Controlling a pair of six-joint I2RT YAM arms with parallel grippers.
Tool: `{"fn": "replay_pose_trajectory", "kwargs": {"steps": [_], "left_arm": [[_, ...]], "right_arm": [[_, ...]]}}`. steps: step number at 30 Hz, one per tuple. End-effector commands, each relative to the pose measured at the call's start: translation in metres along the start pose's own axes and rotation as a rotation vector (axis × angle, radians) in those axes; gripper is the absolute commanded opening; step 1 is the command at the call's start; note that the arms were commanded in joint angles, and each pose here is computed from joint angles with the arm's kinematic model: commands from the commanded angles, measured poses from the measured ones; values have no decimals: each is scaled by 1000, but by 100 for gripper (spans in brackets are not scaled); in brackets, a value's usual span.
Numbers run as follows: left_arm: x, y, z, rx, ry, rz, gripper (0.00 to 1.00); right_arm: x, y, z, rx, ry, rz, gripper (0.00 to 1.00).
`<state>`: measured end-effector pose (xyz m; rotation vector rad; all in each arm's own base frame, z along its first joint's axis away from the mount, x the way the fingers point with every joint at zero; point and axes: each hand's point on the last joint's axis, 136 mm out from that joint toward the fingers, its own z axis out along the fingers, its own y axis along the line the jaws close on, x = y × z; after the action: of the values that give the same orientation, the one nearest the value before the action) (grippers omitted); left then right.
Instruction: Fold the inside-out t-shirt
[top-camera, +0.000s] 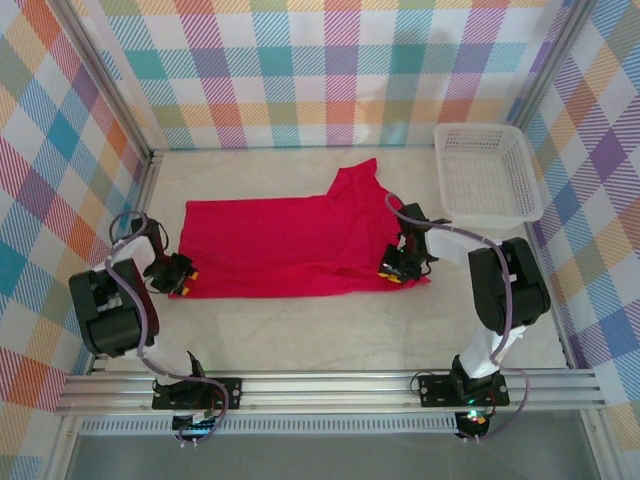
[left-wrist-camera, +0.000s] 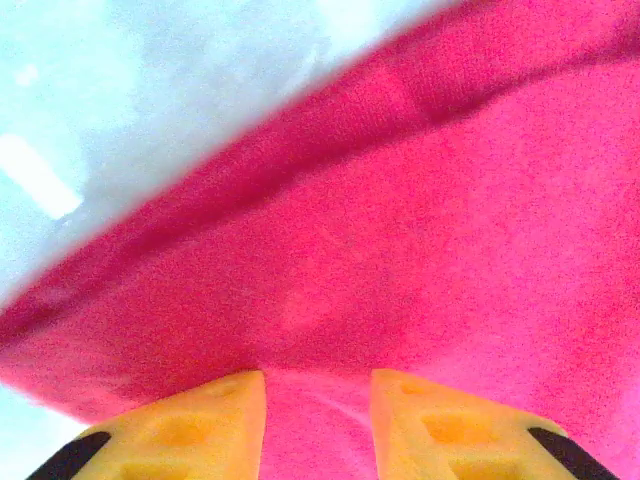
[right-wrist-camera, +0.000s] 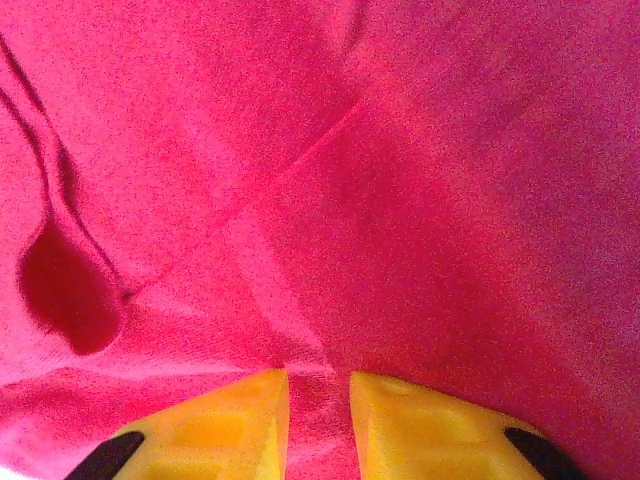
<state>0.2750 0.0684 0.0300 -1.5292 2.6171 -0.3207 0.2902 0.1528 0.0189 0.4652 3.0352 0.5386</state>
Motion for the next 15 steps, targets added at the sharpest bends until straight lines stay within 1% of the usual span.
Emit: {"fn": "replay_pose_trajectory", "kwargs": {"steps": [1,2,5,6,7,10,13,15], "left_arm": [[-3,-2,-29,4,-89,39,35],[-5,-7,-36,11,-111,53,35],[-8,-22,-50,10,-150,106,35],[-3,-33,-50,15,-150,146,35],[0,-40,-51,22,-153,168,35],[9,-51,-45,24,-139,204,35],[16,-56,-36,13,-121,229,35],[18,-56,-34,5,-113,239,35]], "right_arm": [[18,-21,-12,131,18,-3,28],[15,-13,-19,118,-6,-16,29],[6,15,-35,52,-74,-65,38],[4,23,-37,25,-89,-73,43],[1,28,-36,5,-94,-70,45],[-4,45,-27,-56,-81,-64,46],[-9,57,-15,-72,-54,-64,46],[-11,62,-8,-78,-38,-57,48]]}}
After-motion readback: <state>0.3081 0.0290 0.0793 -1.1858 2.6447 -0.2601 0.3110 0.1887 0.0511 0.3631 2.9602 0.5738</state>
